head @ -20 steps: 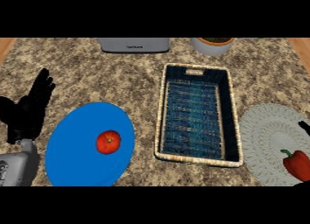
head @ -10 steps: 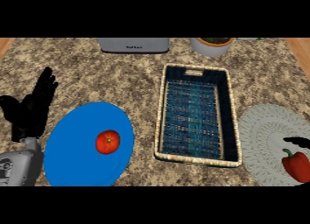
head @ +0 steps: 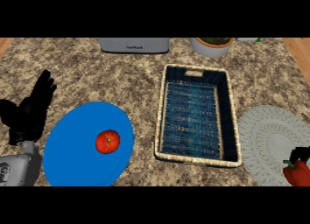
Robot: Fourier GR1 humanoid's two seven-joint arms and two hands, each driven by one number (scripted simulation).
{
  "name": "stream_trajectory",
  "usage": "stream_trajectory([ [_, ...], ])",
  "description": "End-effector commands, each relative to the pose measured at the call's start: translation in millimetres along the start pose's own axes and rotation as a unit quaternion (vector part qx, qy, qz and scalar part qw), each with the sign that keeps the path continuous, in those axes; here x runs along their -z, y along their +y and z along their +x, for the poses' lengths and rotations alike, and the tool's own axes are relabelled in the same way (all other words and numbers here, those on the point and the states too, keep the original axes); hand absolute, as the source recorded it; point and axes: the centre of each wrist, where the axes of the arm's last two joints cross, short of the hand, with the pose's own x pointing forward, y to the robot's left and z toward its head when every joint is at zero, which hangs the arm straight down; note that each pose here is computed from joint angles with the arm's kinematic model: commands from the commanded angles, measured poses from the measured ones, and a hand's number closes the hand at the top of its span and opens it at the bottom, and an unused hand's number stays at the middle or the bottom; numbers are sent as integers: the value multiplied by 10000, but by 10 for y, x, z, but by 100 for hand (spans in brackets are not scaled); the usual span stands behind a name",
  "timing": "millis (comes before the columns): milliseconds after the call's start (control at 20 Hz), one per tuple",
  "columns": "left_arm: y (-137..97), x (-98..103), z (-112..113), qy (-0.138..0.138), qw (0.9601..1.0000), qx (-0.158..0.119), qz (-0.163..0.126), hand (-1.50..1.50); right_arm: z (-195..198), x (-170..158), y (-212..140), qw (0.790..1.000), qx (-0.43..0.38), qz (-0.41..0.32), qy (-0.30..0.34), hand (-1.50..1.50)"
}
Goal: Pick the bell pepper from the placemat and place it in the basket
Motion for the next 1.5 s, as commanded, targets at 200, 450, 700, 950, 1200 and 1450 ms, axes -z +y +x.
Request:
stream_trajectory([
  [200,-20,18,64,-59,9999,47,-75,0,1268,221,1235,9771,256,1075,-1819,150],
  [450,-9,-1,33,24,10000,48,-68,0,1798,88,1563,9608,394,1453,-2329,150],
  [700,62,-16,-31,118,9999,8,113,0,2107,-195,1697,9447,1170,1254,-2796,150],
  [950,121,-28,5,71,9998,-9,208,0,2644,-682,1847,9086,2431,794,-3302,150],
  [1200,199,-63,-27,106,9995,31,288,0,3322,-1219,1681,8966,2824,-171,-3406,150],
  [1450,-53,8,73,40,9999,26,154,0,3649,-1482,1440,9052,2786,-702,-3130,150],
])
